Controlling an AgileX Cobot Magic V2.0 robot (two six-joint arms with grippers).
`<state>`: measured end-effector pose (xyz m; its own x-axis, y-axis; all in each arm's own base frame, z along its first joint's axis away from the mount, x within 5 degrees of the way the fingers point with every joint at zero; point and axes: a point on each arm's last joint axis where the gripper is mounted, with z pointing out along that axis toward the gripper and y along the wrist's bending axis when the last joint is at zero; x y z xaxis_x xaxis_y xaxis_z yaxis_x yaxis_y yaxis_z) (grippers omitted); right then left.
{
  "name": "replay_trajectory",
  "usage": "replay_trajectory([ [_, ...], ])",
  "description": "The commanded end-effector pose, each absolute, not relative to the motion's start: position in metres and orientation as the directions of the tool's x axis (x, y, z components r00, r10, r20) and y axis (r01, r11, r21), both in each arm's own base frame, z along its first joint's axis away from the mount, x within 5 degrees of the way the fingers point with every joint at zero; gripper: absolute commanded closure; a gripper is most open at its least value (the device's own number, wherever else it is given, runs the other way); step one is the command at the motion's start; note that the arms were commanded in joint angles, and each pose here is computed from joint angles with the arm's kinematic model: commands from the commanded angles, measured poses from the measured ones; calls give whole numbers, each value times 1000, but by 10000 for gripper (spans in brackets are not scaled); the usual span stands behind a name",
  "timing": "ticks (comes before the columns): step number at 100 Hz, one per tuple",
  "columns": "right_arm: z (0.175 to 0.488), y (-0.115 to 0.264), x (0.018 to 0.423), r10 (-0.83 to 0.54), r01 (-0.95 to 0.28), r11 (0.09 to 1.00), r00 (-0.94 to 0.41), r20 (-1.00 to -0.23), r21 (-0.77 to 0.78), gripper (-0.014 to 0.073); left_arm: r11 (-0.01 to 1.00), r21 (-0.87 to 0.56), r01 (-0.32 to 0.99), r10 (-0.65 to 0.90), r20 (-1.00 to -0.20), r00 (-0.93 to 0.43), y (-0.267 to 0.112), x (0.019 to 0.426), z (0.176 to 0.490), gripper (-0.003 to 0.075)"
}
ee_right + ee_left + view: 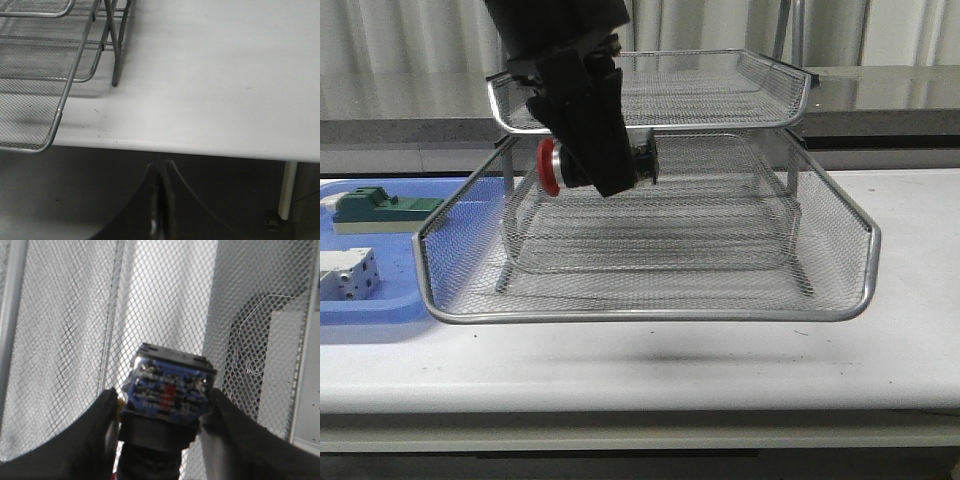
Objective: Place button on rack with both arms
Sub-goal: 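Carry the red push button into the pulled-out middle tier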
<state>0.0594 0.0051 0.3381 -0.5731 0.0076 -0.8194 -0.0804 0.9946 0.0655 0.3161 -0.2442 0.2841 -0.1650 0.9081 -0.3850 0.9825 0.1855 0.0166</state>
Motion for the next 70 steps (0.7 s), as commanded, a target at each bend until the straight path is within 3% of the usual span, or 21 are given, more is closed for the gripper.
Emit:
replay_trajectory([
  [1, 352, 5, 62, 6, -88, 995, -496, -868, 56, 704, 202, 60, 978, 871, -467, -151, -247, 312, 309, 740],
  [13, 352, 5, 62, 6, -88, 995, -496, -868, 56, 704, 197, 54, 979, 875, -460, -151, -248, 313, 305, 726],
  [20, 352, 5, 62, 6, -88, 995, -496, -868, 56, 704, 195, 44, 980, 879, -451, -154, -249, 314, 302, 667],
  [46, 352, 5, 62, 6, -88, 995, -496, -868, 56, 704, 197, 46, 979, 878, -453, -155, -250, 315, 300, 213],
  [53, 352, 5, 62, 6, -88, 995, -496, -868, 56, 704, 199, 51, 979, 876, -457, -155, -250, 316, 300, 174],
  [70, 352, 5, 62, 6, -88, 995, -496, -868, 56, 704, 196, 47, 979, 878, -453, -155, -250, 315, 301, 174],
])
